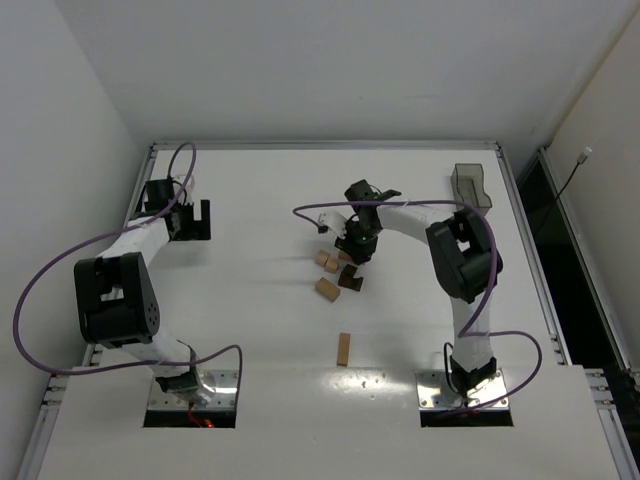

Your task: Build the wood block tower

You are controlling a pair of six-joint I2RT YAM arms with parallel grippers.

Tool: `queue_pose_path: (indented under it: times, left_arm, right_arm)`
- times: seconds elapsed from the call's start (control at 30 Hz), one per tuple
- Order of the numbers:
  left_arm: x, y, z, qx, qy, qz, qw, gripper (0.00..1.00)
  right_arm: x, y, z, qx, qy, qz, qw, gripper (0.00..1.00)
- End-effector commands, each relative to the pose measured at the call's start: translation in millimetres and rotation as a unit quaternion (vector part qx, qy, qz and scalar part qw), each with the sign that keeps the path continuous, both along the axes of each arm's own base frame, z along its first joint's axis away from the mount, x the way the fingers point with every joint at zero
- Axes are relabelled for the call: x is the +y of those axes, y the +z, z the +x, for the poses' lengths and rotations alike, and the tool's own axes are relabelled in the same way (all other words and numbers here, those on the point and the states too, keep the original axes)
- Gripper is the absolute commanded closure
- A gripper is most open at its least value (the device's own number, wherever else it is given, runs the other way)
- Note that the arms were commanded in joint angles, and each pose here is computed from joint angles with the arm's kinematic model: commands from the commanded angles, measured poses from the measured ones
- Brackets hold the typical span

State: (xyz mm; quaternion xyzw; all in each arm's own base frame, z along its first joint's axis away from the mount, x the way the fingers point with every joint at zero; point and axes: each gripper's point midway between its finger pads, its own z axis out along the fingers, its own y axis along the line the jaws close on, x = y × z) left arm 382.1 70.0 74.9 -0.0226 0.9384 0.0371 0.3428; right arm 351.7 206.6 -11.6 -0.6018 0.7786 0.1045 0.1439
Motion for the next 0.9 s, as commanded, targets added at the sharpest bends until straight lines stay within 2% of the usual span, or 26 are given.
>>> queue_pose_path:
  times: [0.0,0.2,0.3,0.53,0.63,0.87]
  left_arm:
    - [-1,6,5,-0.019,-0.005,0.006,1.0,0.01]
    - [-1,10,8,-0.023,-0.005,0.006,1.0,0.01]
    - [-1,10,8,-0.023,-0.005,0.006,1.0,0.01]
    - [1,12,6,-0.023,-0.001,0.01,1.0,0.01]
    - [1,15,9,-0.027,-0.001,0.011,1.0,0.01]
    - [0,15,9,-0.028,-0.004,0.008,1.0,0.01]
  right_arm:
    - [9,14,9,-0.005,-0.029,0.018,0.999,1.0]
    - [26,36,49,-0.036,-0.094,0.048,0.994,1.0]
    - [35,29,56,-0.031,-0.095,0.047,0.994,1.0]
    - [51,18,27,0.011,-0.019,0.039,0.999,1.0]
    - [45,7,2,0.048,0.019,0.027,0.998,1.0]
    - [36,8,-47,0.085,0.073,0.021,0.994,1.0]
